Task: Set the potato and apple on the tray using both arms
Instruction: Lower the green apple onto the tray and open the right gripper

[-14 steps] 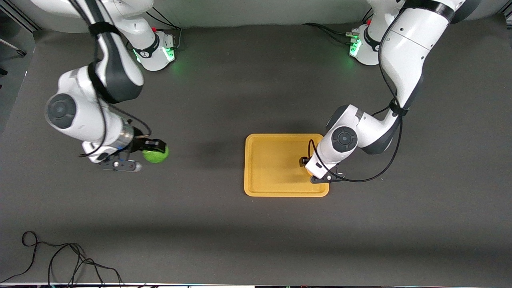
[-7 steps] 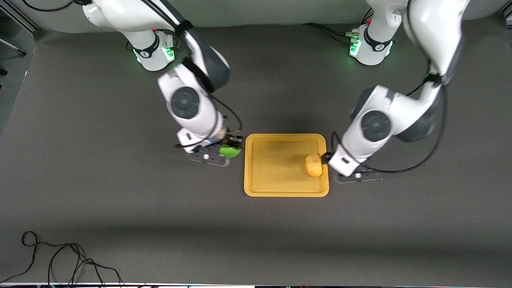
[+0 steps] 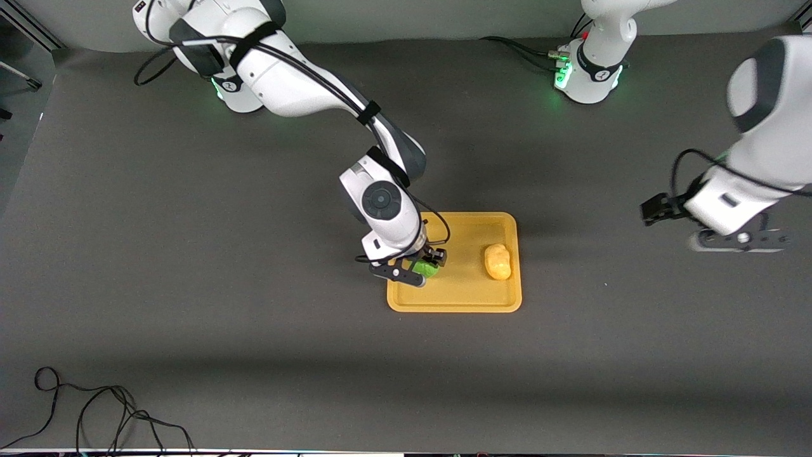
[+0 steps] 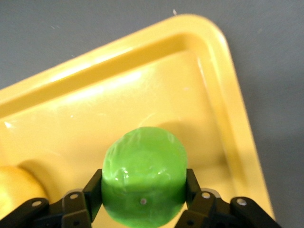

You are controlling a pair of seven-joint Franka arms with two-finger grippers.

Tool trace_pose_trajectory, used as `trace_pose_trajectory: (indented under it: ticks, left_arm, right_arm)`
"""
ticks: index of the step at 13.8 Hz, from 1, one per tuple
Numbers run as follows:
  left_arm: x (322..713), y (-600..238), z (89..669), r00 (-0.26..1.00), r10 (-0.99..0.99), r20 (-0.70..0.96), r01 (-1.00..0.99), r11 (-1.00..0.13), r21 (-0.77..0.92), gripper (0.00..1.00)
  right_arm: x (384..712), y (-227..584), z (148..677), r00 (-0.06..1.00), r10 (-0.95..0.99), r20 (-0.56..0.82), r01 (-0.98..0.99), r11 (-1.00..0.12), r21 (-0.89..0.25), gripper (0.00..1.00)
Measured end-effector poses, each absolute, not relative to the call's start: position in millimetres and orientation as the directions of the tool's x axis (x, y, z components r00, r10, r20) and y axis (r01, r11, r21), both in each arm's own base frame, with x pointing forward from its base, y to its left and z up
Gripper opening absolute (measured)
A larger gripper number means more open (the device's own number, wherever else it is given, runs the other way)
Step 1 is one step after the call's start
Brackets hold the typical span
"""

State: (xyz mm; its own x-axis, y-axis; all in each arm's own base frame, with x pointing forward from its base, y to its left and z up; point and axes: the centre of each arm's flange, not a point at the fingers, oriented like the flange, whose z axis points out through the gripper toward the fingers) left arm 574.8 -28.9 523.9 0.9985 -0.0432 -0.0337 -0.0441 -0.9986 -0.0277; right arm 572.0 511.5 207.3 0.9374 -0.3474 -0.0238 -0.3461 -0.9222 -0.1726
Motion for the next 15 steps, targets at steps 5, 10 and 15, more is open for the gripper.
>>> trace_pose_trajectory:
  ticks: [5, 10, 15]
  left_arm:
    - [567.4, -28.2, 537.5, 0.998, -0.064, -0.021, -0.065, -0.998, -0.021, 1.0]
    - [567.9, -28.4, 536.7, 0.998, -0.064, -0.016, -0.065, -0.998, -0.021, 1.0]
    - [563.4, -29.6, 553.3, 0.998, -0.065, 0.009, -0.065, -0.997, -0.032, 1.0]
  right_arm:
    - [571.8, 521.3, 214.6, 0.93, -0.367, -0.018, -0.363, -0.912, -0.193, 0.7]
    - [567.7, 524.7, 209.5, 0.924, -0.382, -0.024, -0.379, -0.906, -0.189, 0.75]
    - [582.7, 511.6, 242.9, 0.928, -0.371, 0.023, -0.359, -0.912, -0.199, 1.0]
